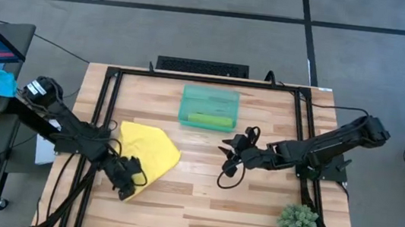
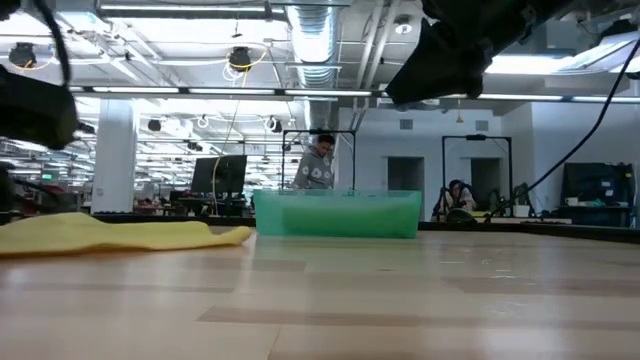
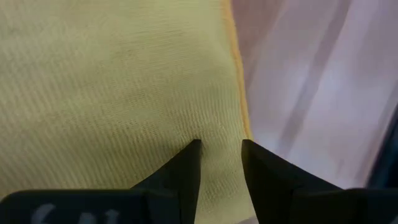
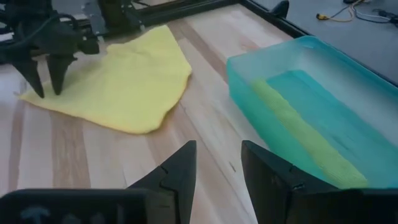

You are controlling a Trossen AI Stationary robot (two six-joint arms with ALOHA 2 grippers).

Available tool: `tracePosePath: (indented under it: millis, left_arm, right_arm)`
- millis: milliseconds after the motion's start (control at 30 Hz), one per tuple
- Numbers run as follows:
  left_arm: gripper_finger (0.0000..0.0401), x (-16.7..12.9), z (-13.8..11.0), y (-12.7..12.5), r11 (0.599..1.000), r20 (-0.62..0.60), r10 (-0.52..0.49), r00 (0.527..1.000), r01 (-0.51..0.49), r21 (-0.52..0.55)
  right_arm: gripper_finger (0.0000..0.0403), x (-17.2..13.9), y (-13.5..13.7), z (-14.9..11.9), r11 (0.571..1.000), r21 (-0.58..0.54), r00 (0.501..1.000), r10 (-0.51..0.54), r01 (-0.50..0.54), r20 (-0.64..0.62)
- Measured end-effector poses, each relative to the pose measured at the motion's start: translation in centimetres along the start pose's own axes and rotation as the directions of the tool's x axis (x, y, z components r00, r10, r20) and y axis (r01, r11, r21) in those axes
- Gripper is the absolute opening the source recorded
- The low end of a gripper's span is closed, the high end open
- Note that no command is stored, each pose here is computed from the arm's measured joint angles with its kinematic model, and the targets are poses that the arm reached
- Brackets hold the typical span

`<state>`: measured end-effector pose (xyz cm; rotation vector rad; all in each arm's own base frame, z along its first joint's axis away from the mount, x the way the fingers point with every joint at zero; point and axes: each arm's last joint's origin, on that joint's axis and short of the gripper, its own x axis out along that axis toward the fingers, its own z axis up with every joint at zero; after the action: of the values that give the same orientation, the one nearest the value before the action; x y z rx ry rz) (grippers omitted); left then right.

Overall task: Roll microfiber towels into tight, uniform cylinder then place into a basket
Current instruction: Fold the yellow microfiber towel

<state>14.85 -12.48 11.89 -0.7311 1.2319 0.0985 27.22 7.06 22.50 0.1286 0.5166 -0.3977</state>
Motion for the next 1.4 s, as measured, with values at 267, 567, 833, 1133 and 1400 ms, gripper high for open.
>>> tracePosePath:
  millis: [267, 567, 833, 1133, 1400]
  left_arm:
    - [0.0097, -0.9, 0.7, -0.5, 0.979, 0.064, -0.029, 0.998, 0.015, 0.204]
    - [0.0072, -3.2, 4.1, -3.3, 0.878, 0.341, -0.037, 0.939, -0.132, 0.460]
    - [0.0063, -3.9, 7.8, -1.4, 0.878, 0.562, 0.158, 0.812, -0.375, 0.296]
    - [0.0048, -0.8, 10.0, 0.1, 0.851, 0.503, 0.245, 0.829, -0.433, 0.299]
    - [0.0031, 1.0, 11.7, 0.9, 0.865, 0.524, 0.253, 0.814, -0.433, 0.254]
  right_arm:
    - [0.0145, 2.3, 0.3, -0.6, 0.999, -0.042, 1.000, -0.023, 0.023, 0.006]
    - [0.0146, 3.8, 0.9, -0.8, 0.996, -0.046, 0.997, 0.071, -0.070, 0.018]
    - [0.0140, 3.3, 1.7, -0.9, 0.993, -0.053, 0.994, 0.109, -0.107, 0.024]
    - [0.0137, 3.0, 2.1, -1.1, 0.990, -0.063, 0.992, 0.125, -0.123, 0.022]
    - [0.0136, 3.3, 1.8, -0.9, 0.992, -0.055, 0.993, 0.112, -0.110, 0.024]
